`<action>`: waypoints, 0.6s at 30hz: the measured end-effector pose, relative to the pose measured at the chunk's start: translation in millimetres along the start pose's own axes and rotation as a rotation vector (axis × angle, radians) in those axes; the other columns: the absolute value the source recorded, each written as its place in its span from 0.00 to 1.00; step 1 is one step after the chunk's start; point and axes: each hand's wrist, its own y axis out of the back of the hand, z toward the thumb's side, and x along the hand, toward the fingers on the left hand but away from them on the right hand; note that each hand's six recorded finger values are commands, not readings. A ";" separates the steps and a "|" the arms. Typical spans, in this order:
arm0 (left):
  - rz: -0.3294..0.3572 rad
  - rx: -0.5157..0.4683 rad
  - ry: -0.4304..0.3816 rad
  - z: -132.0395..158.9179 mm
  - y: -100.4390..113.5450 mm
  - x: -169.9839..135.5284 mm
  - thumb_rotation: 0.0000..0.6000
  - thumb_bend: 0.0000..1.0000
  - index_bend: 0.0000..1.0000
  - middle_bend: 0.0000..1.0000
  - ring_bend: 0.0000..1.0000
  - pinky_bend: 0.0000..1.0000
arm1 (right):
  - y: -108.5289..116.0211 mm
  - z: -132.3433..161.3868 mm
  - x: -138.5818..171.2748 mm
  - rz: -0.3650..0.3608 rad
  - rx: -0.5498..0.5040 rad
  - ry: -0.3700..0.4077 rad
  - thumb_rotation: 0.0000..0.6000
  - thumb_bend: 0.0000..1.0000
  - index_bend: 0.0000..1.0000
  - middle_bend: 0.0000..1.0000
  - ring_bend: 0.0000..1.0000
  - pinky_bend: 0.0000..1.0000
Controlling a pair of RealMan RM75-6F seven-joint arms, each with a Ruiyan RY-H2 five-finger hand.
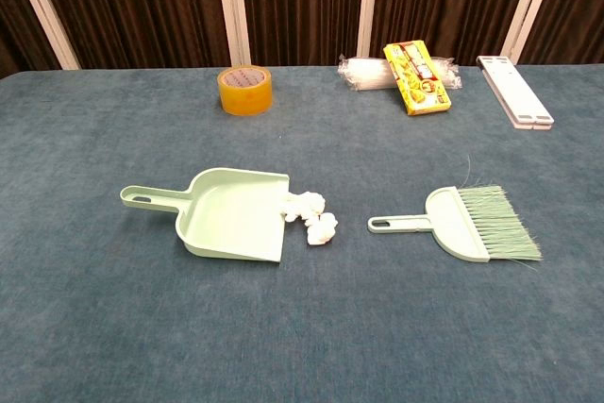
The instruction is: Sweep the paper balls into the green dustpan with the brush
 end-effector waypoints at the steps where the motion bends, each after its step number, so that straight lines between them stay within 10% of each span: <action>1: 0.000 0.000 0.000 -0.1 0.1 -0.1 1.00 0.00 0.00 0.00 0.00 0.00 | -0.1 0.0 0.0 0.000 0.000 0.000 1.00 0.28 0.00 0.00 0.00 0.01; 18: -0.004 0.010 -0.008 1.2 -0.8 -0.7 1.00 0.00 0.00 0.00 0.00 0.00 | -1.6 5.0 1.7 0.017 -0.011 0.017 1.00 0.28 0.00 0.00 0.00 0.01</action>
